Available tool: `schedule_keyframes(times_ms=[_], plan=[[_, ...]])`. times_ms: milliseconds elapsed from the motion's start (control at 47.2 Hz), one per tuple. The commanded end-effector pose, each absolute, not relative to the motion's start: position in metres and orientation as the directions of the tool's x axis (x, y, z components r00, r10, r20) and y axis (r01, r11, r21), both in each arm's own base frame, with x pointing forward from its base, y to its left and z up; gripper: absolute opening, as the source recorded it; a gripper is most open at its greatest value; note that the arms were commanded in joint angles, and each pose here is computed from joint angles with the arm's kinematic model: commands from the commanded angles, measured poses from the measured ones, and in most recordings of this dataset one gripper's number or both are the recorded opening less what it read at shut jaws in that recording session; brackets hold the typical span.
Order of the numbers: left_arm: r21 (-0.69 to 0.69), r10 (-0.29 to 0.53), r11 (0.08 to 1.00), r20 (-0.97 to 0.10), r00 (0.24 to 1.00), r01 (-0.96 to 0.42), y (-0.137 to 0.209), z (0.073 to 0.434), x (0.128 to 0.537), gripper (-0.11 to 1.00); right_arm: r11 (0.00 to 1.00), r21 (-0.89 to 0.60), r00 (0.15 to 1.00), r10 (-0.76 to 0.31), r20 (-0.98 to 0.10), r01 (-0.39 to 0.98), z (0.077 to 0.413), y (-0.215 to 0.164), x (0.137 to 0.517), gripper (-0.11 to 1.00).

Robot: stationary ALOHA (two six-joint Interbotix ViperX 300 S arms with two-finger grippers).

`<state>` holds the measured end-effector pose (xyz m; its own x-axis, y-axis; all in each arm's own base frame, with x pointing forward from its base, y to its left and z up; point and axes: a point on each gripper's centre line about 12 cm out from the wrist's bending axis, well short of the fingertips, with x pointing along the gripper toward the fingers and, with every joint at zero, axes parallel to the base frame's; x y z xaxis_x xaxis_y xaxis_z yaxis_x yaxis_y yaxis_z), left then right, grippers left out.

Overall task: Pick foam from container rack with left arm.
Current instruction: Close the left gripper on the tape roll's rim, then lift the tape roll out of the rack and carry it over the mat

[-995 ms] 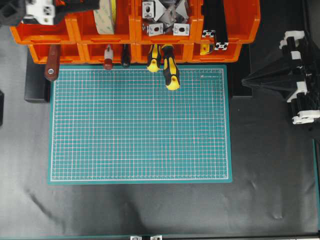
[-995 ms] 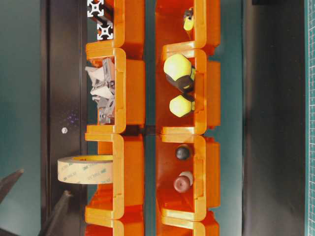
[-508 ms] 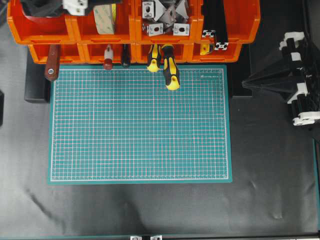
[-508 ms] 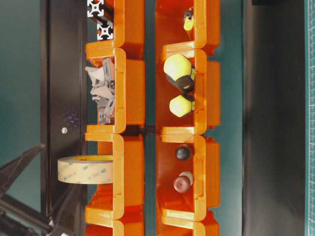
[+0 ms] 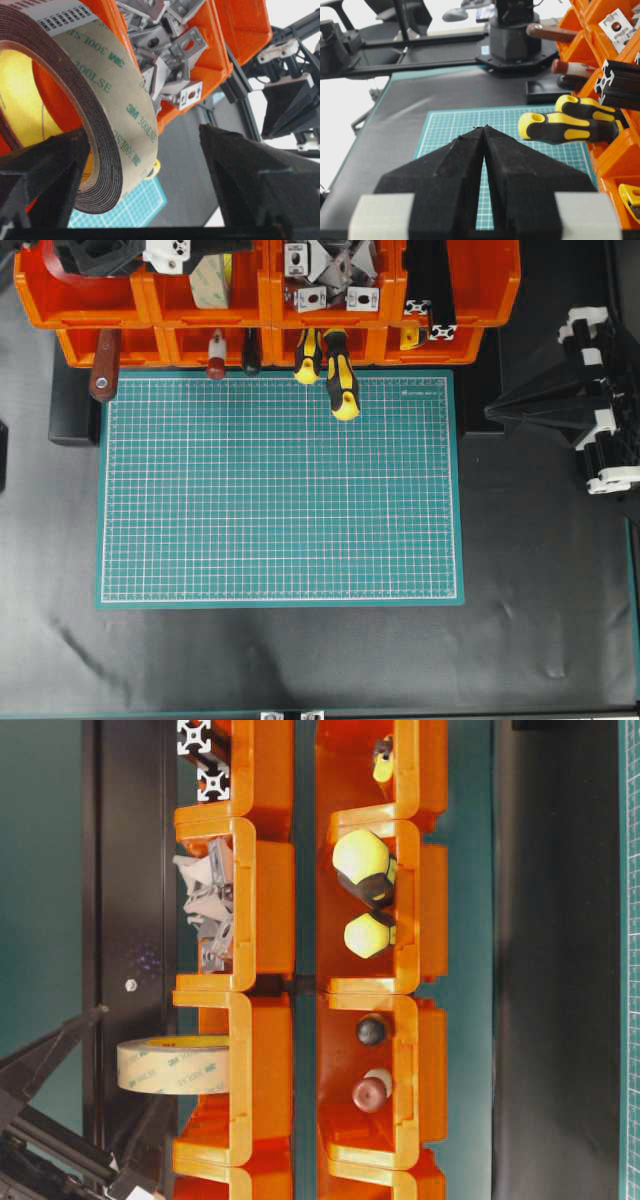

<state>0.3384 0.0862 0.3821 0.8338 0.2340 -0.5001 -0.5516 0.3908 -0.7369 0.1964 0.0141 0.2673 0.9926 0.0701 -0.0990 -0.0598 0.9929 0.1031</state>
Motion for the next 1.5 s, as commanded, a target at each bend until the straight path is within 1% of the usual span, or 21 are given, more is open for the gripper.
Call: schedule_keyframes(times_ms=[0, 42, 127, 190, 275, 317, 487, 656, 804, 974, 1058, 1143, 1291, 1354, 1481], plan=[[-0.749, 0.243, 0.395, -0.473, 0.847, -0.532, 0.087, 0.393, 0.335, 0.79, 0.992, 0.105, 0.994, 0.073, -0.079, -0.064, 0.273, 0.015, 0.198, -0.01], [-0.748, 0.243, 0.396, -0.475, 0.846, -0.533, 0.087, 0.392, 0.335, 0.75, 0.992, 0.105, 0.994, 0.073, -0.079, -0.064, 0.273, 0.015, 0.198, -0.01], [-0.745, 0.242, 0.396, -0.479, 0.844, -0.536, 0.087, 0.39, 0.335, 0.62, 0.992, 0.105, 0.994, 0.073, -0.078, -0.065, 0.273, 0.015, 0.198, -0.01], [-0.744, 0.242, 0.399, -0.477, 0.845, -0.535, 0.087, 0.39, 0.335, 0.47, 0.992, 0.105, 0.994, 0.074, -0.076, -0.066, 0.273, 0.015, 0.198, -0.01], [-0.746, 0.243, 0.405, -0.469, 0.849, -0.528, 0.087, 0.39, 0.334, 0.32, 0.992, 0.105, 0.994, 0.073, -0.076, -0.065, 0.273, 0.015, 0.198, -0.01], [-0.752, 0.245, 0.409, -0.456, 0.856, -0.517, 0.087, 0.392, 0.334, 0.28, 0.992, 0.105, 0.994, 0.073, -0.076, -0.065, 0.273, 0.015, 0.198, -0.01], [-0.777, 0.246, 0.434, -0.385, 0.89, -0.456, 0.086, 0.399, 0.334, 0.27, 0.992, 0.105, 0.995, 0.073, -0.075, -0.065, 0.274, 0.015, 0.198, -0.01], [-0.805, 0.228, 0.483, -0.265, 0.937, -0.345, 0.077, 0.419, 0.335, 0.26, 0.992, 0.105, 0.995, 0.073, -0.075, -0.065, 0.274, 0.015, 0.198, -0.01], [-0.785, 0.174, 0.575, -0.157, 0.972, -0.23, 0.055, 0.445, 0.332, 0.26, 0.992, 0.105, 0.995, 0.073, -0.075, -0.065, 0.274, 0.015, 0.198, -0.01], [-0.706, 0.09, 0.694, -0.108, 0.99, -0.14, 0.025, 0.473, 0.322, 0.26, 0.992, 0.105, 0.994, 0.074, -0.075, -0.066, 0.274, 0.015, 0.198, -0.01], [-0.643, 0.043, 0.757, -0.125, 0.991, -0.114, 0.009, 0.479, 0.318, 0.26, 0.992, 0.105, 0.995, 0.073, -0.075, -0.065, 0.274, 0.015, 0.198, -0.01], [-0.557, -0.018, 0.826, -0.175, 0.984, -0.084, -0.011, 0.477, 0.318, 0.26, 0.992, 0.106, 0.995, 0.073, -0.075, -0.065, 0.274, 0.015, 0.198, -0.01], [-0.375, -0.108, 0.927, -0.317, 0.942, -0.02, -0.045, 0.454, 0.331, 0.26, 0.992, 0.108, 0.995, 0.073, -0.075, -0.064, 0.274, 0.015, 0.198, -0.01], [-0.318, -0.131, 0.948, -0.363, 0.922, 0.01, -0.056, 0.446, 0.338, 0.26, 0.992, 0.108, 0.995, 0.073, -0.073, -0.065, 0.274, 0.015, 0.198, -0.01], [-0.214, -0.149, 0.975, -0.45, 0.88, 0.056, -0.071, 0.432, 0.355, 0.26, 0.992, 0.109, 0.995, 0.072, -0.062, -0.065, 0.275, 0.015, 0.198, -0.01]])
